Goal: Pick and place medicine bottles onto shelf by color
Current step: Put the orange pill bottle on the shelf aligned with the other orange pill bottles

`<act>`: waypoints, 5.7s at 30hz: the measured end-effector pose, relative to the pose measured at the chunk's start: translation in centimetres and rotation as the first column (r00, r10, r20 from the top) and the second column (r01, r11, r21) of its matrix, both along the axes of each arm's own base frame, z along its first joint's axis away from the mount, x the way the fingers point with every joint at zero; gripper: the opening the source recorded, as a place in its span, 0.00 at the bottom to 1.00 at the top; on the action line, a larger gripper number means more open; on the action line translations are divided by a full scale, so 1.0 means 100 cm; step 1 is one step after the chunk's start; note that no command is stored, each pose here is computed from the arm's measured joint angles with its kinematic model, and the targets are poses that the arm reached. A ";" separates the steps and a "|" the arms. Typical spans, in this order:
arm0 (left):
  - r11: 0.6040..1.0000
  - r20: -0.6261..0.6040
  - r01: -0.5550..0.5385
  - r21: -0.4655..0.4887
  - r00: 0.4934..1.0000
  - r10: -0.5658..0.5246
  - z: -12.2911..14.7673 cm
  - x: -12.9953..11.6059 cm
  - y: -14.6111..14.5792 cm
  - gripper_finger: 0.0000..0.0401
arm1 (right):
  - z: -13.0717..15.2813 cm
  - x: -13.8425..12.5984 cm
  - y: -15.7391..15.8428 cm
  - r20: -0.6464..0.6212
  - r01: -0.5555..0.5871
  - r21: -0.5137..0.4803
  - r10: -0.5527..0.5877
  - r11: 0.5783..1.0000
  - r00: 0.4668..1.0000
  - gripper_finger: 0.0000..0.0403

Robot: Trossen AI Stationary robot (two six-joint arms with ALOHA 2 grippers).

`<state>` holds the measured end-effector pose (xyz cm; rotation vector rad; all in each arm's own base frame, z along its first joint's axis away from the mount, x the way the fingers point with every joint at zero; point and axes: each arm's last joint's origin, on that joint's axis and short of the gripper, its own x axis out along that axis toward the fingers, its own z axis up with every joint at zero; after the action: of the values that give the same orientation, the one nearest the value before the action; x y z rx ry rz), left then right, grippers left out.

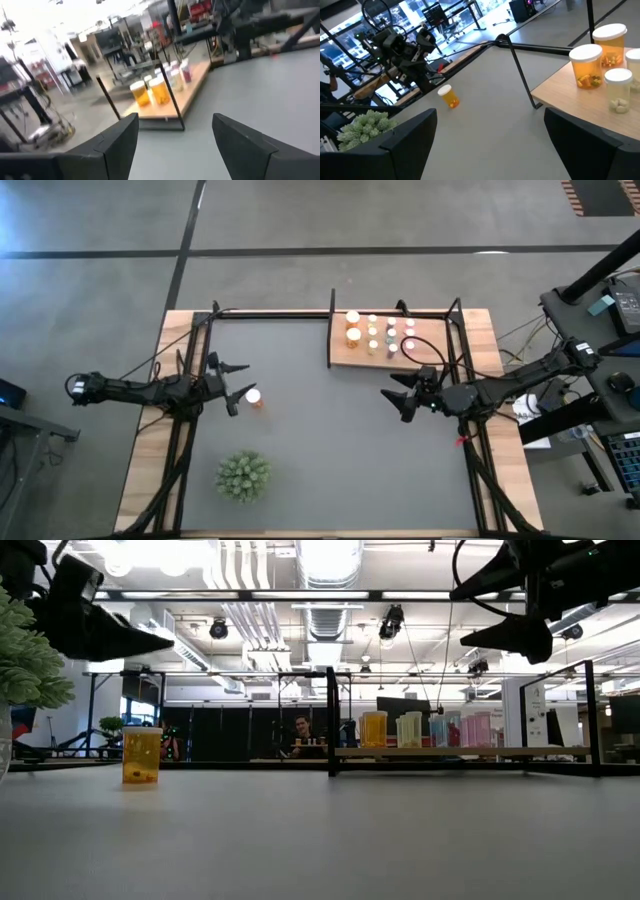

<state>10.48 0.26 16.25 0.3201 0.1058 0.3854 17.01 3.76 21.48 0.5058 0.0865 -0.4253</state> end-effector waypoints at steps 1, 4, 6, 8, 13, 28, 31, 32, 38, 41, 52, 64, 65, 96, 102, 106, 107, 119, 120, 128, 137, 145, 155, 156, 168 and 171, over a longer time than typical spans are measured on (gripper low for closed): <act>1.000 0.018 0.013 0.004 1.000 -0.013 0.002 0.000 0.000 0.59 | 0.000 0.000 0.000 0.000 0.000 0.000 0.000 1.000 1.000 0.89; 0.991 0.090 0.136 0.003 0.987 -0.136 0.009 0.000 -0.004 0.59 | 0.000 0.000 0.000 -0.001 0.000 0.000 0.000 1.000 1.000 0.89; 0.981 0.140 0.195 -0.008 0.971 -0.192 0.013 0.000 -0.005 0.59 | 0.000 0.000 0.000 -0.003 0.000 -0.001 0.000 1.000 1.000 0.89; 0.978 0.157 0.207 -0.014 0.967 -0.202 0.015 -0.001 -0.005 0.59 | 0.000 0.000 0.000 -0.003 0.000 -0.001 0.000 1.000 1.000 0.89; 0.997 0.235 0.072 -0.026 0.970 -0.064 0.027 -0.006 -0.001 0.59 | 0.000 0.000 0.000 -0.002 0.000 -0.001 0.000 1.000 1.000 0.89; 0.984 0.383 -0.098 -0.151 0.912 0.149 0.040 -0.011 0.005 0.59 | 0.000 0.000 0.000 -0.001 0.000 0.000 0.000 1.000 1.000 0.89; 0.963 0.407 -0.062 -0.263 0.898 0.169 0.037 -0.009 0.004 0.59 | 0.000 0.000 0.000 -0.001 0.000 0.000 0.000 1.000 1.000 0.89; 0.949 0.413 -0.063 -0.309 0.890 0.194 0.037 -0.008 0.005 0.59 | 0.000 0.000 0.000 -0.001 0.000 0.000 0.000 1.000 1.000 0.89; 0.861 0.358 -0.149 -0.487 0.865 0.352 0.027 0.002 0.007 0.59 | 0.000 0.000 0.000 -0.001 0.000 -0.001 0.000 1.000 1.000 0.89; 0.832 0.339 -0.171 -0.529 0.856 0.391 0.032 0.008 0.007 0.59 | 0.000 0.000 0.000 -0.002 0.000 -0.001 0.000 1.000 1.000 0.89; 0.772 0.194 -0.320 -0.549 0.850 0.490 0.049 0.042 0.005 0.59 | 0.000 0.000 0.000 -0.001 0.000 0.000 0.000 1.000 1.000 0.89; 0.684 -0.080 -0.476 -0.553 0.848 0.525 0.059 0.086 0.003 0.59 | 0.000 0.000 0.000 -0.004 0.000 -0.001 0.000 1.000 1.000 0.89; 0.677 -0.097 -0.483 -0.556 0.846 0.524 0.061 0.089 0.003 0.59 | 0.000 0.000 0.000 -0.004 0.000 -0.001 0.000 1.000 1.000 0.89; 0.263 -0.655 -0.808 -0.527 0.583 0.481 0.063 0.123 0.011 0.63 | 0.000 0.000 0.000 -0.005 0.000 -0.002 0.000 1.000 1.000 0.89; 0.223 -0.660 -0.816 -0.533 0.566 0.494 0.058 0.118 0.005 0.86 | 0.000 0.000 0.000 -0.005 0.000 -0.002 0.000 1.000 1.000 0.89; 0.216 -0.668 -0.822 -0.527 0.558 0.493 0.051 0.114 0.000 0.98 | 0.000 0.000 0.000 -0.005 0.000 -0.002 0.000 1.000 1.000 0.89; 0.218 -0.668 -0.821 -0.528 0.559 0.492 0.050 0.114 -0.002 0.97 | 0.000 0.000 0.000 -0.005 0.000 -0.002 0.000 1.000 1.000 0.89; 0.309 -0.603 -0.803 -0.510 0.590 0.537 0.027 0.100 -0.029 0.94 | 0.000 0.000 0.000 -0.005 0.000 -0.002 0.000 1.000 1.000 0.89; 0.318 -0.594 -0.799 -0.511 0.595 0.541 0.024 0.098 -0.032 0.94 | 0.000 0.000 0.000 -0.005 0.000 -0.002 0.000 1.000 1.000 0.89; 0.369 -0.532 -0.745 -0.556 0.660 0.531 0.000 0.088 -0.045 0.94 | 0.000 0.000 0.000 -0.005 0.000 -0.002 0.000 1.000 1.000 0.89; 0.369 -0.486 -0.687 -0.627 0.714 0.503 -0.031 0.077 -0.046 0.94 | 0.000 0.000 0.000 -0.005 0.000 -0.002 0.000 1.000 1.000 0.89; 0.432 -0.465 -0.669 -0.606 0.737 0.489 -0.041 0.072 -0.044 0.93 | 0.000 0.000 0.000 -0.005 0.000 -0.002 0.000 1.000 1.000 0.89; 0.487 -0.422 -0.649 -0.584 0.755 0.501 -0.042 0.073 -0.043 0.80 | 0.000 0.000 0.000 -0.005 0.000 -0.002 0.000 1.000 1.000 0.89; 0.487 -0.422 -0.649 -0.584 0.755 0.501 -0.042 0.073 -0.043 0.79 | 0.000 0.000 0.000 -0.005 0.000 -0.002 0.000 1.000 1.000 0.89; 0.483 -0.397 -0.624 -0.614 0.773 0.494 -0.040 0.077 -0.044 0.57 | 0.000 0.000 0.000 -0.005 0.000 -0.002 0.000 1.000 1.000 0.89; 0.526 -0.384 -0.597 -0.605 0.798 0.465 -0.038 0.081 -0.045 0.52 | 0.000 0.000 0.000 -0.005 0.000 -0.002 0.000 1.000 1.000 0.89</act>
<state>18.61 -4.27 12.44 -0.4834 0.5305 0.9045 17.01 3.76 21.46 0.5031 0.0910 -0.4266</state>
